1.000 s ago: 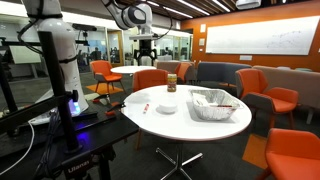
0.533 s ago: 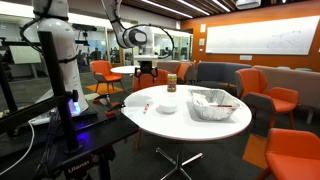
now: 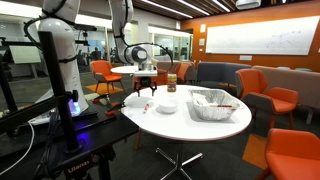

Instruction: Put the marker in the bowl

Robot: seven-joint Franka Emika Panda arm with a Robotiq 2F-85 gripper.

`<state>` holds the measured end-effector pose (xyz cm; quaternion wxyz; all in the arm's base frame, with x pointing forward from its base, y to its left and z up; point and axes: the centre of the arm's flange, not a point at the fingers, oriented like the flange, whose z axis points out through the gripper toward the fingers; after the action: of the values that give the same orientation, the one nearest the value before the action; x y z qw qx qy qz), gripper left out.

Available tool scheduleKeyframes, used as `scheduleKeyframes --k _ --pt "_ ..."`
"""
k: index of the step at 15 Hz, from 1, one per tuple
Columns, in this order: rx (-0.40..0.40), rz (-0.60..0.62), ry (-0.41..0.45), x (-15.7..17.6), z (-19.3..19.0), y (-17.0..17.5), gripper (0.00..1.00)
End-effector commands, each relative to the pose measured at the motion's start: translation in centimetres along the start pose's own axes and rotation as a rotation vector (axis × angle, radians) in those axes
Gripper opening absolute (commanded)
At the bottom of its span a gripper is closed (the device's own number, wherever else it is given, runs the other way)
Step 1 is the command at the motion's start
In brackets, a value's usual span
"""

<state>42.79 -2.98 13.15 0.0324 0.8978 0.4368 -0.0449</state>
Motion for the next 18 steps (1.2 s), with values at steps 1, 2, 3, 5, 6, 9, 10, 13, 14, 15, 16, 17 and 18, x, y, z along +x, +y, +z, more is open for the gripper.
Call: scheduleKeyframes --k 1,2,3,5,6,9,10,13,14,15,16,17,18 --pt "-0.021 0.030 -0.013 0.7 2.9 0.0 0.97" --pt "-0.019 0.038 -0.019 0.8 3.7 0.0 0.92" --pt "-0.014 0.046 -0.026 0.8 4.4 0.1 0.91" --pt "-0.007 0.058 -0.039 1.1 5.7 0.3 0.81" --pt "-0.001 0.058 -0.044 1.2 6.1 0.4 0.73" --pt "0.000 0.062 -0.054 1.7 7.3 0.8 0.42" --pt "0.000 0.060 -0.050 1.9 7.4 0.8 0.33" --pt "0.022 0.058 -0.018 2.2 6.0 0.2 0.12" --pt "0.025 0.065 -0.009 2.3 5.4 -0.3 0.03" --pt "0.025 0.080 0.000 2.5 4.7 -0.6 0.00" --pt "0.033 0.087 0.017 2.5 3.8 -0.9 0.04" --pt "0.036 0.094 0.028 2.5 3.0 -1.1 0.05" --pt "0.042 0.102 0.045 2.4 1.8 -1.2 0.05"
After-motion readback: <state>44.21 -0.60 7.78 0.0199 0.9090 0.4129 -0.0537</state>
